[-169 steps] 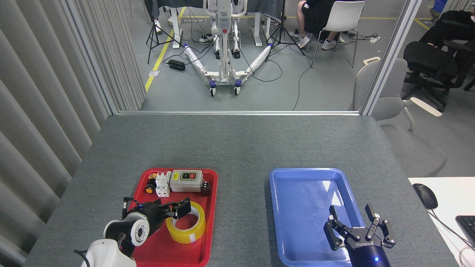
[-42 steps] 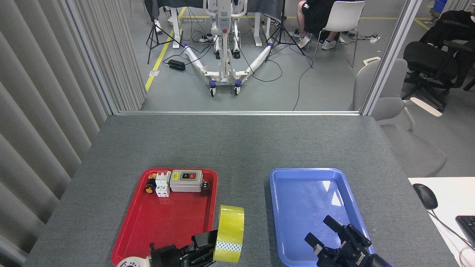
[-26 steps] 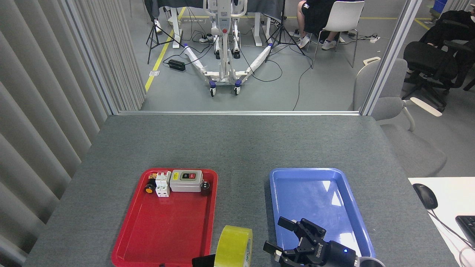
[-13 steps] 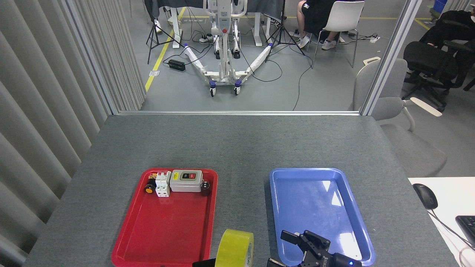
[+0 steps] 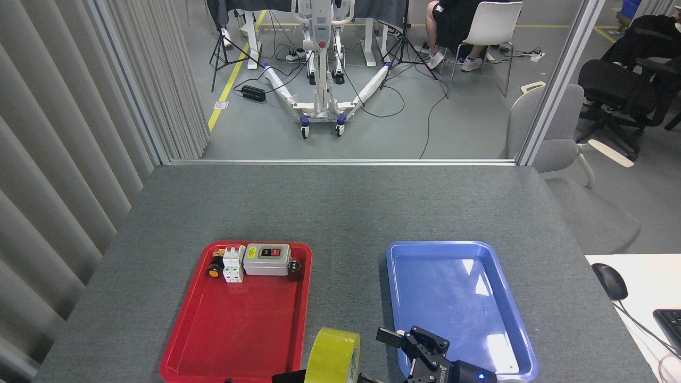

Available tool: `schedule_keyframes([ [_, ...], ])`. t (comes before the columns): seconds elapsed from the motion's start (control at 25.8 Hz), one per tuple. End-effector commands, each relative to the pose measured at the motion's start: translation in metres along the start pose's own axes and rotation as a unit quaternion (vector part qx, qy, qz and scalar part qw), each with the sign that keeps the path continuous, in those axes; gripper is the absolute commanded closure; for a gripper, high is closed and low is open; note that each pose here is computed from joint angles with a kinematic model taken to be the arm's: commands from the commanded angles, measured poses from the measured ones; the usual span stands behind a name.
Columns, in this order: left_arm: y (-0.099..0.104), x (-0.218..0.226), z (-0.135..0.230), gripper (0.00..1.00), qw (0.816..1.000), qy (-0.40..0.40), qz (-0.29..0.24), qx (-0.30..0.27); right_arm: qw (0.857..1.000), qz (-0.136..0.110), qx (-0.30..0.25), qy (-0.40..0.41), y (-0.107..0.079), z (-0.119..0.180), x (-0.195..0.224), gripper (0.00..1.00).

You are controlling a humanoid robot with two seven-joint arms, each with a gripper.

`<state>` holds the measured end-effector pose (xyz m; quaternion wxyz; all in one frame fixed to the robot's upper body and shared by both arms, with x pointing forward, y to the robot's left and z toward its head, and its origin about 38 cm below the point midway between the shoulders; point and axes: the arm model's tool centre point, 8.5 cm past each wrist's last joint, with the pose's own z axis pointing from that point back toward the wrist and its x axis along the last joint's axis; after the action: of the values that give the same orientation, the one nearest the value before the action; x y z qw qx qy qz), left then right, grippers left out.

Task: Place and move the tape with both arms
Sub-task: 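Bring the right gripper to the tape roll held by the left gripper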

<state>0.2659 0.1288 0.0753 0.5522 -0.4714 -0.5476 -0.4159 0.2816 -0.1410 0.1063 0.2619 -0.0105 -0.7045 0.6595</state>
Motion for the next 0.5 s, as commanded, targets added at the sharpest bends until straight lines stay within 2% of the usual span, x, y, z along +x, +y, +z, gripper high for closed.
schedule_keyframes([
  [0.0, 0.001, -0.001, 0.004, 1.0, 1.0, 0.006, -0.004, 0.0, 1.0, 0.011, -0.016, -0.007, -0.011, -0.017, 0.0, 0.03],
  [0.19, 0.003, 0.001, 0.007, 1.0, 1.0, 0.004, -0.005, 0.0, 1.0, 0.014, -0.01, -0.016, -0.011, -0.027, -0.001, 0.08],
  [0.31, 0.004, 0.002, 0.007, 1.0, 1.0, 0.004, -0.005, -0.001, 1.0, 0.013, -0.001, -0.019, -0.005, -0.04, 0.001, 0.16],
  [0.46, 0.005, 0.002, 0.009, 1.0, 1.0, 0.008, -0.008, -0.001, 1.0, 0.015, 0.001, -0.018, -0.004, -0.04, 0.001, 0.28],
])
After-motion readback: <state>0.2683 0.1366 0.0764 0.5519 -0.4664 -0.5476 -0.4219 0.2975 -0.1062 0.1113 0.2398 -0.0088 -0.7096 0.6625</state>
